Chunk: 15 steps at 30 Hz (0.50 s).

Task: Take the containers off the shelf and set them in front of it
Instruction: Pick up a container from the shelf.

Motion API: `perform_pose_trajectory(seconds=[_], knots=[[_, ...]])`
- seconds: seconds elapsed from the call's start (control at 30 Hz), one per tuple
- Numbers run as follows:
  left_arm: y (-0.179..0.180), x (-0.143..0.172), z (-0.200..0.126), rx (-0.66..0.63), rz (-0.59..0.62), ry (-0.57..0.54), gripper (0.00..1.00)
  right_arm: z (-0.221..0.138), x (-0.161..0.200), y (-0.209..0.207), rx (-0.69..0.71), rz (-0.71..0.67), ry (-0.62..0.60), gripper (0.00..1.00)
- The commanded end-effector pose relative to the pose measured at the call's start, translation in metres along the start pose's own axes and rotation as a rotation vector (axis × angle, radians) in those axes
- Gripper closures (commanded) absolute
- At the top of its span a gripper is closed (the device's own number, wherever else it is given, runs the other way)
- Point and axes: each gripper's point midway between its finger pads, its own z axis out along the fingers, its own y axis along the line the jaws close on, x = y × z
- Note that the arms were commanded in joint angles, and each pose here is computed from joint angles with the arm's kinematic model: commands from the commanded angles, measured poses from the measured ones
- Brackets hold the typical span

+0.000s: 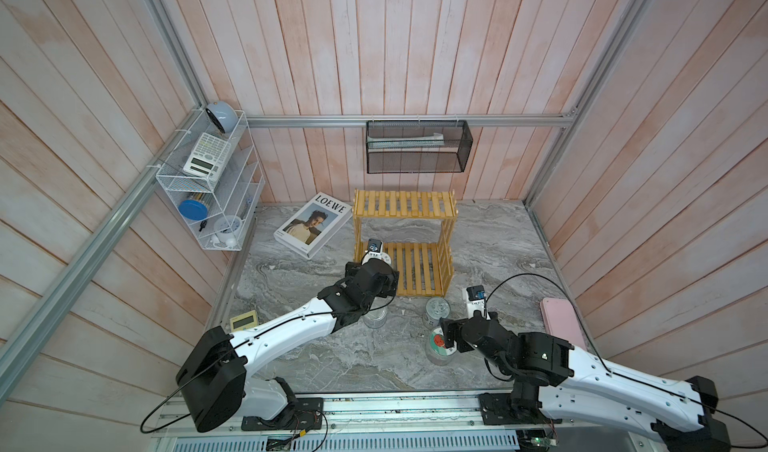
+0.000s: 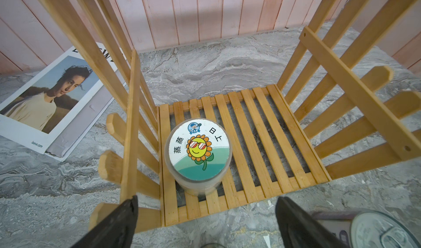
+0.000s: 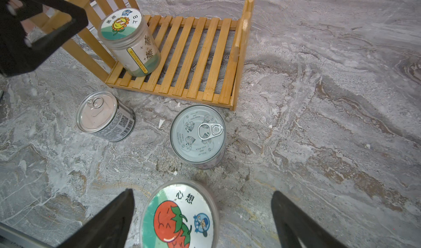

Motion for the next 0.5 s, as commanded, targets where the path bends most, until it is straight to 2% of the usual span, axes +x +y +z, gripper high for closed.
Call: perform_pose_trajectory(seconds=[0.0, 0.13, 0.23, 0.47], knots=[[0.002, -0.001, 0.008, -0.058, -0.004, 0.027, 0.0, -0.006, -0.001, 0.0, -0.042, 0.004, 0.028, 0.02], [0.003, -0.003, 0.018, -0.107, -0.023, 0.04, 0.0, -0.007, 0.0, -0.006, -0.065, 0.051, 0.034, 0.02], [-0.01, -0.007, 0.025, -0.066, -0.042, 0.04, 0.0, -0.008, 0.001, -0.01, -0.066, 0.069, 0.035, 0.02], [-0.022, -0.01, 0.041, -0.062, -0.048, 0.075, 0.0, -0.009, 0.0, -0.014, -0.065, 0.078, 0.035, 0.02]])
